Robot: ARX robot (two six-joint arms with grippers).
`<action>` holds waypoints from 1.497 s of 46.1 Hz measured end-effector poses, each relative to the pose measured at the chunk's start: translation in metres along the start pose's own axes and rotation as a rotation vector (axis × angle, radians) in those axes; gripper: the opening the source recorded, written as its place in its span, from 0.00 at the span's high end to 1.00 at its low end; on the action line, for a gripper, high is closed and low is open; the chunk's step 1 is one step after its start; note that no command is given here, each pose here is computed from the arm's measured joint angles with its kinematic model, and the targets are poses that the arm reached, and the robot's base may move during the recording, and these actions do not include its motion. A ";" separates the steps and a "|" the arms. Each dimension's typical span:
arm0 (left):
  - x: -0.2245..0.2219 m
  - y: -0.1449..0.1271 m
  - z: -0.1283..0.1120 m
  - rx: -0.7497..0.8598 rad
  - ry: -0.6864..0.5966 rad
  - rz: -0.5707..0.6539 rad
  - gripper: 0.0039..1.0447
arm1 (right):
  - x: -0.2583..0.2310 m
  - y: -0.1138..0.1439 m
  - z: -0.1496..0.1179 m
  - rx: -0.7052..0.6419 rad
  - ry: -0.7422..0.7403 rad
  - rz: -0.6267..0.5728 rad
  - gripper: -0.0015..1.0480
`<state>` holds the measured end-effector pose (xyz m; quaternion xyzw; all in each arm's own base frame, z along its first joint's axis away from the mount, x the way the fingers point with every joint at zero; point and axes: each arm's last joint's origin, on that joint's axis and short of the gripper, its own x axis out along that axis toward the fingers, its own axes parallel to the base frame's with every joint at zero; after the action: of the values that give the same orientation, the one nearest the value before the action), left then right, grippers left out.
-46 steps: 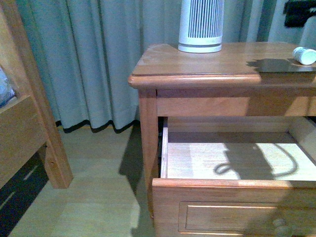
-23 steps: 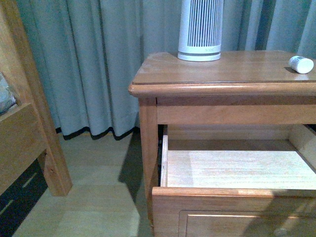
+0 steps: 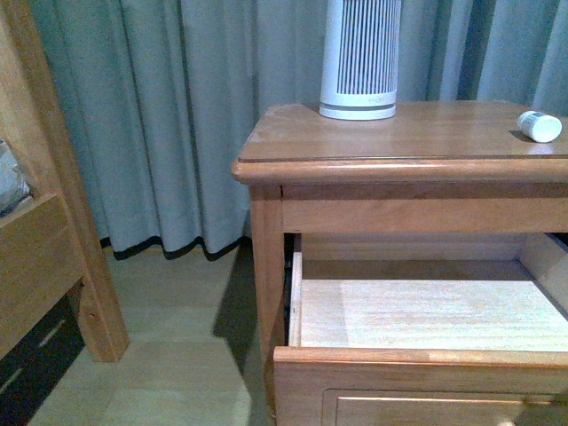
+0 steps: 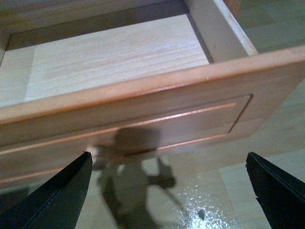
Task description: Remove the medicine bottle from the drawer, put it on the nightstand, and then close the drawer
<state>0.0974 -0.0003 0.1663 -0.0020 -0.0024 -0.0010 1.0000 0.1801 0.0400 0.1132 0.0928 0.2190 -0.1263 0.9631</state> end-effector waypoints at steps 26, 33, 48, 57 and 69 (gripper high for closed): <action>0.000 0.000 0.000 0.000 0.000 0.000 0.06 | 0.150 0.025 0.032 -0.105 -0.007 -0.136 0.07; 0.000 0.000 0.000 0.000 0.000 0.000 0.06 | 0.186 0.032 0.061 -0.166 -0.112 -0.166 0.07; 0.000 0.000 0.000 0.000 0.000 0.000 0.06 | 0.203 0.028 0.070 -0.307 -0.154 -0.179 0.07; 0.000 0.000 0.000 0.000 0.000 0.000 0.06 | 0.189 0.024 0.070 -0.263 -0.103 -0.203 0.07; 0.000 0.000 0.000 0.000 0.000 0.000 0.06 | 0.060 0.010 0.066 -0.150 -0.053 -0.103 0.07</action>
<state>0.0974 -0.0003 0.1663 -0.0020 -0.0024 -0.0010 1.0000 0.2614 0.0216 0.1466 0.0056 0.2066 -0.1614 0.9650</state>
